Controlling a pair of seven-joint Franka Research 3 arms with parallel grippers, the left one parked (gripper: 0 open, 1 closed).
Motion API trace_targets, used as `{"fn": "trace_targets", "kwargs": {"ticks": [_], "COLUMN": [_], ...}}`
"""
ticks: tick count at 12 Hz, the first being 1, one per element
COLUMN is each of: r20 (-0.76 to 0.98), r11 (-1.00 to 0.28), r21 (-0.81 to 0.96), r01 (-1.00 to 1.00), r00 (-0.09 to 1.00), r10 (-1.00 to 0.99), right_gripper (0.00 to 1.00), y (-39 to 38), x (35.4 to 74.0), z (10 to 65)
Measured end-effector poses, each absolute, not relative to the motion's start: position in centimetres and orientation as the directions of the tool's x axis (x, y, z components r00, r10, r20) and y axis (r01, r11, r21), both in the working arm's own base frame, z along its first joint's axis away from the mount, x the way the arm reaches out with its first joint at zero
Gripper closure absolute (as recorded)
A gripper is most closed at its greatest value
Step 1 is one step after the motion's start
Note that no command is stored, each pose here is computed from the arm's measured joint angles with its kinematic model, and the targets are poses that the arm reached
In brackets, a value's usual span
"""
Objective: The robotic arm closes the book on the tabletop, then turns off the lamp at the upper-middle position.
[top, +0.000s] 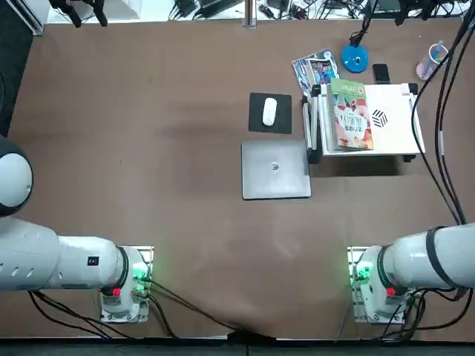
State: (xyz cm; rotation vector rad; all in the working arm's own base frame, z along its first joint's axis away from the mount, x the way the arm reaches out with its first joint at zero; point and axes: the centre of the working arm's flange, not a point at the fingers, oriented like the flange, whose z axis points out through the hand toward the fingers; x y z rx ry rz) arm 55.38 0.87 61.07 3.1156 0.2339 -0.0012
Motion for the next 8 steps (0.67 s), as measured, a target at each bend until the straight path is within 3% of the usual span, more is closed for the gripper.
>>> {"fn": "trace_targets", "kwargs": {"ticks": [8], "r20": [-0.022], "r11": [-0.998], "r21": [0.021], "r01": [0.060], "r00": [0.998], "r10": [0.059], "right_gripper": [0.00], "y": [0.2], "x": [53.1], "z": [62.4]}}
